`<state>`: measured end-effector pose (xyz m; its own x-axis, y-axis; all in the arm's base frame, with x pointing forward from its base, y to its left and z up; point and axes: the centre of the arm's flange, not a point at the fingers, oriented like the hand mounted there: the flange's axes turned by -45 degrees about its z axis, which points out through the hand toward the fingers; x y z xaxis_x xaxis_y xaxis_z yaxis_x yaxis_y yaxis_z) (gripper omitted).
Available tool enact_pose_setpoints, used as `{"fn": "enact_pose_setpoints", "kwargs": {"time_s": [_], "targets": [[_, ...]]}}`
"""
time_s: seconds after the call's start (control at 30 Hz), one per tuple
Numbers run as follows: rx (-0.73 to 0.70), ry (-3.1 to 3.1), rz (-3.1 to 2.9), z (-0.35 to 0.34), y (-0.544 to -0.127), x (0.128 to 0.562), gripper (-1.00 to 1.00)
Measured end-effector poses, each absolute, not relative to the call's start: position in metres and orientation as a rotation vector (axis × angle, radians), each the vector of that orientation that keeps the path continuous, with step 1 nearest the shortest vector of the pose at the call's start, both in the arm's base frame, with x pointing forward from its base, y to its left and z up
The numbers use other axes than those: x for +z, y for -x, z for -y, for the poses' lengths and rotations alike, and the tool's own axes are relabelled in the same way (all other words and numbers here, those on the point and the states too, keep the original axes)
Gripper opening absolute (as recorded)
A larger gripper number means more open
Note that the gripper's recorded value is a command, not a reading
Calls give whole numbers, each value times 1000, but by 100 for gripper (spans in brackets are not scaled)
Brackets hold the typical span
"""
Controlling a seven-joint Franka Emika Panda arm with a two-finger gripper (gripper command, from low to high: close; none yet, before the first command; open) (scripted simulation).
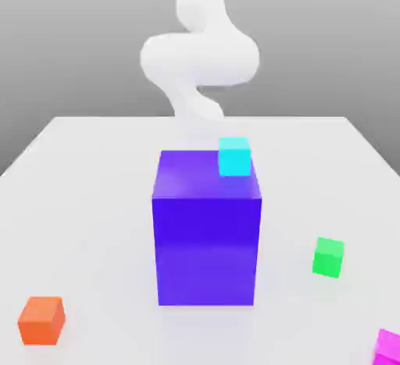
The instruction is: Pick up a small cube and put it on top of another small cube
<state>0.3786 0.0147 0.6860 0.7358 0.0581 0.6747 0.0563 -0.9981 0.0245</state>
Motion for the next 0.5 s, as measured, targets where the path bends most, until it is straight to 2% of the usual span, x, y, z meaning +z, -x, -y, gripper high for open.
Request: {"fn": "enact_pose_setpoints", "kwargs": {"time_s": [0.27,0.5], "targets": [[848,-2963,-492,-75,-466,588,0],[598,-2940,-839,-138,-513,484,0]]}}
